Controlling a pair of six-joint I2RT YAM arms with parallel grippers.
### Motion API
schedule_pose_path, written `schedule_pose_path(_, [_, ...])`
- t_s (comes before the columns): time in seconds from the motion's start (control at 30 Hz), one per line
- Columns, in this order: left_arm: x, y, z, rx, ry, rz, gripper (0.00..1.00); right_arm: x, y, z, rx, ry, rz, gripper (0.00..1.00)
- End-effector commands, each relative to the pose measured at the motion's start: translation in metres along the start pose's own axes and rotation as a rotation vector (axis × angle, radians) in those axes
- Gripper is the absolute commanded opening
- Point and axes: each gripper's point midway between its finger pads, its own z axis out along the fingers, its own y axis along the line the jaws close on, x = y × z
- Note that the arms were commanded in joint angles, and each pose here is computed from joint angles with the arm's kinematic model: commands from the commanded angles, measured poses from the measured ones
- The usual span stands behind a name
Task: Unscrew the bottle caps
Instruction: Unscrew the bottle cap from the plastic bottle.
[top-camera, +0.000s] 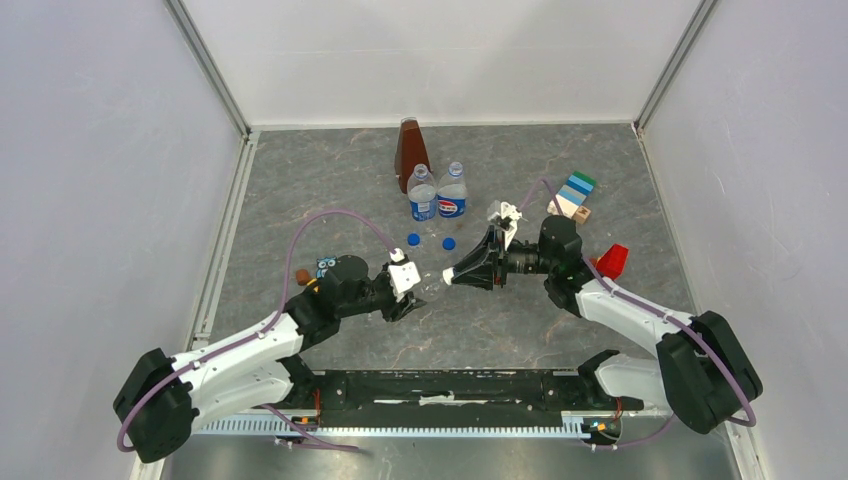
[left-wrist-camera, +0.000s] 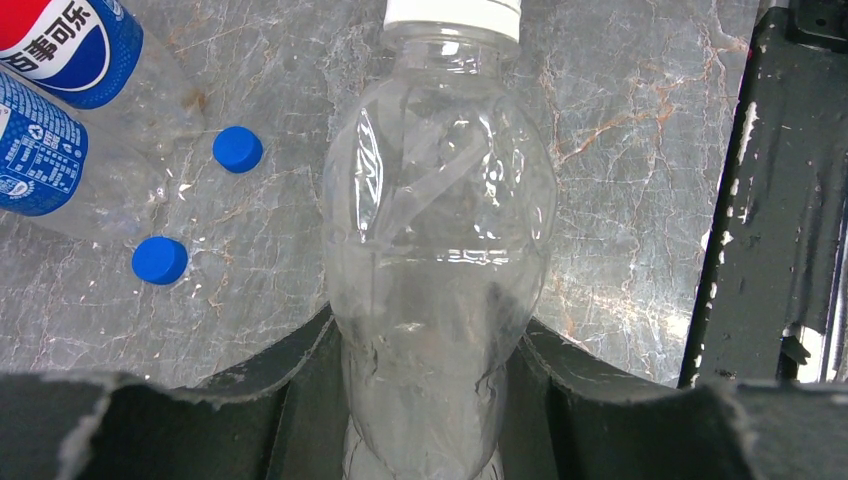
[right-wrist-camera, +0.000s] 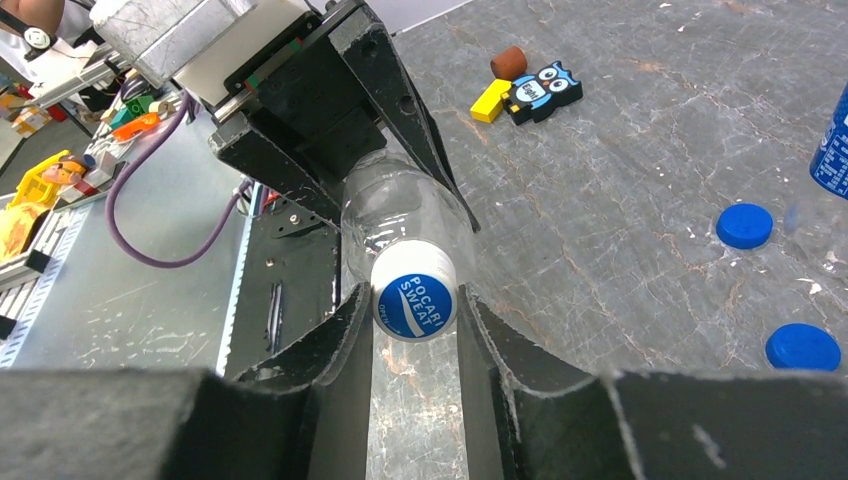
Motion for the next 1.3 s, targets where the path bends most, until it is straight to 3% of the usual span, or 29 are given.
schedule_pose_path(0.0, [-0.032, 0.005, 0.001, -0.005, -0.089, 0.060, 0.03, -0.018, 0.006, 0.006, -0.033, -0.030, -0.075, 0.32])
schedule_pose_path(0.27, [-0.033, 0.003, 0.001, -0.004, -0.095, 0.051, 0.03, -0.016, 0.006, 0.008, -0.029, -0.020, -0.086, 0.36])
schedule_pose_path(0.43, [-0.032, 0.004, 0.001, -0.006, -0.094, 0.051, 0.03, -0.015, 0.004, 0.008, -0.022, -0.018, -0.085, 0.44])
schedule_pose_path(0.8, [-0.031, 0.004, 0.002, -0.009, -0.088, 0.044, 0.02, -0.019, 0.002, 0.007, 0.000, -0.035, -0.106, 0.41])
schedule_pose_path(0.93, [-0.028, 0.004, -0.001, -0.015, -0.071, 0.046, 0.02, -0.022, 0.000, 0.003, 0.029, -0.045, -0.127, 0.51])
schedule_pose_path(1.27, [-0.026, 0.006, -0.003, -0.026, -0.063, 0.047, 0.02, -0.022, 0.004, 0.000, 0.020, -0.047, -0.135, 0.49])
